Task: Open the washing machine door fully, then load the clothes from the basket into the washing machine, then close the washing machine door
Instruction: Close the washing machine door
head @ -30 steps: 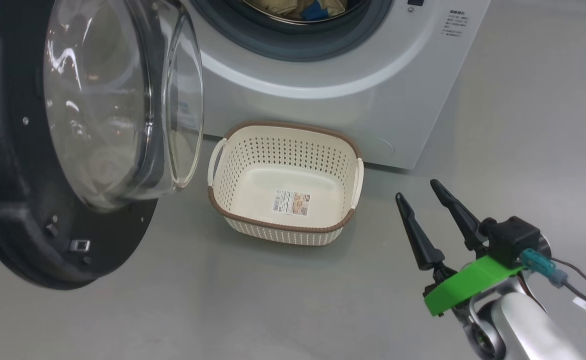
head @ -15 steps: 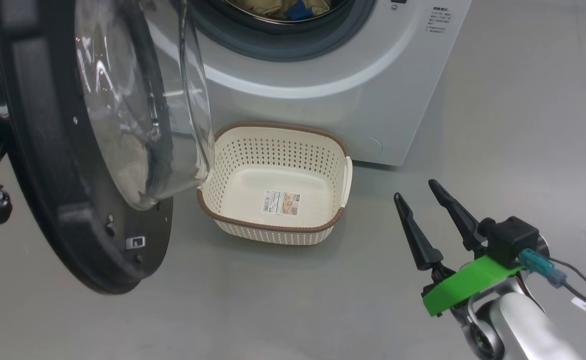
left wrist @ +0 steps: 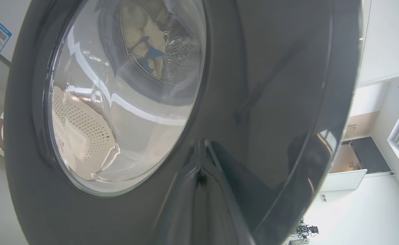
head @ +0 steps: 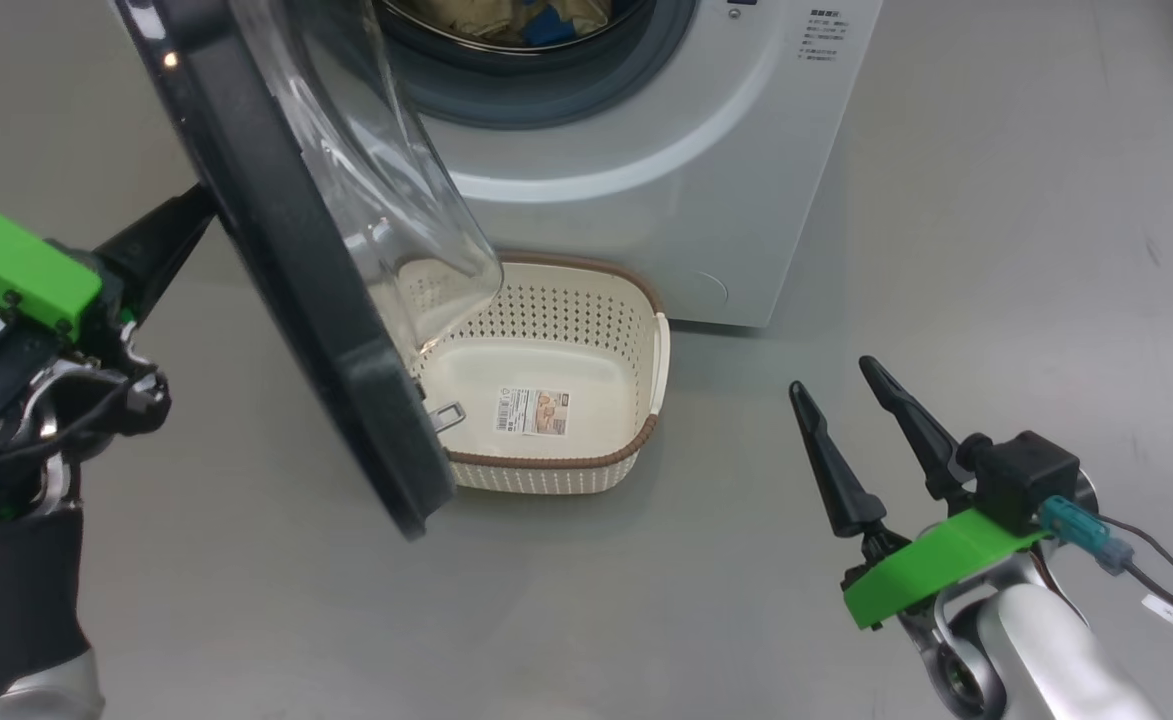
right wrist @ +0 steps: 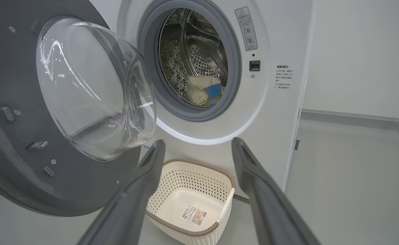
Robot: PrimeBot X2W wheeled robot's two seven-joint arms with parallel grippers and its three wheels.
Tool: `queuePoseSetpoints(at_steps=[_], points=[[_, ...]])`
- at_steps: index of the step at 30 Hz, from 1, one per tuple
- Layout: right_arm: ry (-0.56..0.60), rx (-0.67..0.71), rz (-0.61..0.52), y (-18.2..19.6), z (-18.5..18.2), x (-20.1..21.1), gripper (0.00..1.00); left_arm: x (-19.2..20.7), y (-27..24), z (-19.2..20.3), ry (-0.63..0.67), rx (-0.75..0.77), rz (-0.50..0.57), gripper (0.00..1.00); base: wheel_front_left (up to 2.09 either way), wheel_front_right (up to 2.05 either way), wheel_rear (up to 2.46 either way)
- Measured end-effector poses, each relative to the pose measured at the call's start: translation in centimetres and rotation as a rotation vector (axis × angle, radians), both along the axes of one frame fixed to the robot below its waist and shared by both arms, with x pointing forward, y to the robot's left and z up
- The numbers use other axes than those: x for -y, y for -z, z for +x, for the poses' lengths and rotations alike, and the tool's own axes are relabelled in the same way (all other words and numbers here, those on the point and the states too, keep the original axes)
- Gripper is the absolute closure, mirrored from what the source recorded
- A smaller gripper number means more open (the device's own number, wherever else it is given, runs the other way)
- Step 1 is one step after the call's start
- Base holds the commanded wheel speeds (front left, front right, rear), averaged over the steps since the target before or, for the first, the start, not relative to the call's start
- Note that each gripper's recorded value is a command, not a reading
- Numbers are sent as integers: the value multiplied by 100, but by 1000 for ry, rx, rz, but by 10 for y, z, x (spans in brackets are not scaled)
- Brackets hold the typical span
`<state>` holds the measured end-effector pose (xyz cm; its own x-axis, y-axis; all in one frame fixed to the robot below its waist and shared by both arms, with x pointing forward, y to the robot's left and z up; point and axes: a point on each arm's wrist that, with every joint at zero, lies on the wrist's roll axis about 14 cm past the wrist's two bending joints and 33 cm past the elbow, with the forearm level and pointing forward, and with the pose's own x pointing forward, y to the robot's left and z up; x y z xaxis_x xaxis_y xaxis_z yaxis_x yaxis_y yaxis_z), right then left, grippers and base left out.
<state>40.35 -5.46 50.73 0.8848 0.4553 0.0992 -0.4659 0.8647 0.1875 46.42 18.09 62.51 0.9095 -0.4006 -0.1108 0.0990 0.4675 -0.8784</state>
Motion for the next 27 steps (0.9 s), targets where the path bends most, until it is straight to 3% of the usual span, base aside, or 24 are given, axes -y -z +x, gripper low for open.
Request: queuePoseSetpoints(at_steps=[27], points=[[110, 3, -13, -3, -15, 37, 0, 91, -1, 35, 118, 99, -128, 100, 0, 0, 0]])
